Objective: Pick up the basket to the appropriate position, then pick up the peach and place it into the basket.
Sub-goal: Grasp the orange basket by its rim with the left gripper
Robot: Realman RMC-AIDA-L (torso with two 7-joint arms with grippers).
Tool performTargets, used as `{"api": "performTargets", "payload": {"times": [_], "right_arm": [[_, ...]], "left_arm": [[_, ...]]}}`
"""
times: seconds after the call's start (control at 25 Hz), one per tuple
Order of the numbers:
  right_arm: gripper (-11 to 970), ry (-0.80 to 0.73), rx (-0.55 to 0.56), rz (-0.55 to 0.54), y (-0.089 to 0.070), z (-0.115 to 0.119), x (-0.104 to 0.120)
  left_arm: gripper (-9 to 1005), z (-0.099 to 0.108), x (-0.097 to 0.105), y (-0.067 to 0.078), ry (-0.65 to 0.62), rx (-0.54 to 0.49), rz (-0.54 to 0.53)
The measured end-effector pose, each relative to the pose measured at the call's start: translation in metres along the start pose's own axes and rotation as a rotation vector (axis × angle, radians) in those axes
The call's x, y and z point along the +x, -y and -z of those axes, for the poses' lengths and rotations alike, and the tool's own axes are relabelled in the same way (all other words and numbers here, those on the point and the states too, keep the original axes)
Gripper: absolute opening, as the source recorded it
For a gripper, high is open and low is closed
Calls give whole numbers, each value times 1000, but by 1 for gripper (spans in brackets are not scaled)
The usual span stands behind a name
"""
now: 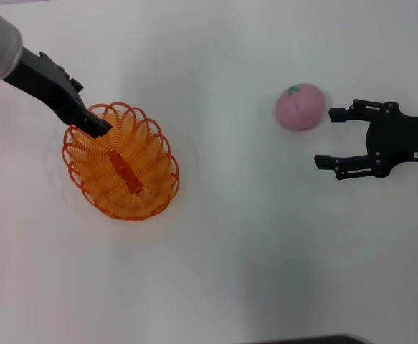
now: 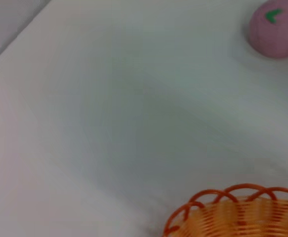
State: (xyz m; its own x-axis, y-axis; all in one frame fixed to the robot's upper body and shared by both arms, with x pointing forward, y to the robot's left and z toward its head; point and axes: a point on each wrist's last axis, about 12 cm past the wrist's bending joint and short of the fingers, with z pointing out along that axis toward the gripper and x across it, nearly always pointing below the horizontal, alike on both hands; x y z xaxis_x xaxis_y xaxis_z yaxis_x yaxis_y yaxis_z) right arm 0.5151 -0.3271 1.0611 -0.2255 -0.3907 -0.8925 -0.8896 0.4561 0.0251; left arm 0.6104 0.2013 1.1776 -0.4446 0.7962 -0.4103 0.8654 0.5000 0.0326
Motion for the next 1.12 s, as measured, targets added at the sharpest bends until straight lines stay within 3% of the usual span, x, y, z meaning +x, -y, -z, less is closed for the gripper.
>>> {"api": "performTargets", "payload": {"times": [0.4, 1.12], "right_arm": [[939, 0, 0, 3, 1, 0, -1], [936, 0, 1, 4, 1, -1, -1]], "left_arm": [[900, -17, -9, -3, -28, -32, -25], [900, -41, -7, -3, -83, -34, -39]]}}
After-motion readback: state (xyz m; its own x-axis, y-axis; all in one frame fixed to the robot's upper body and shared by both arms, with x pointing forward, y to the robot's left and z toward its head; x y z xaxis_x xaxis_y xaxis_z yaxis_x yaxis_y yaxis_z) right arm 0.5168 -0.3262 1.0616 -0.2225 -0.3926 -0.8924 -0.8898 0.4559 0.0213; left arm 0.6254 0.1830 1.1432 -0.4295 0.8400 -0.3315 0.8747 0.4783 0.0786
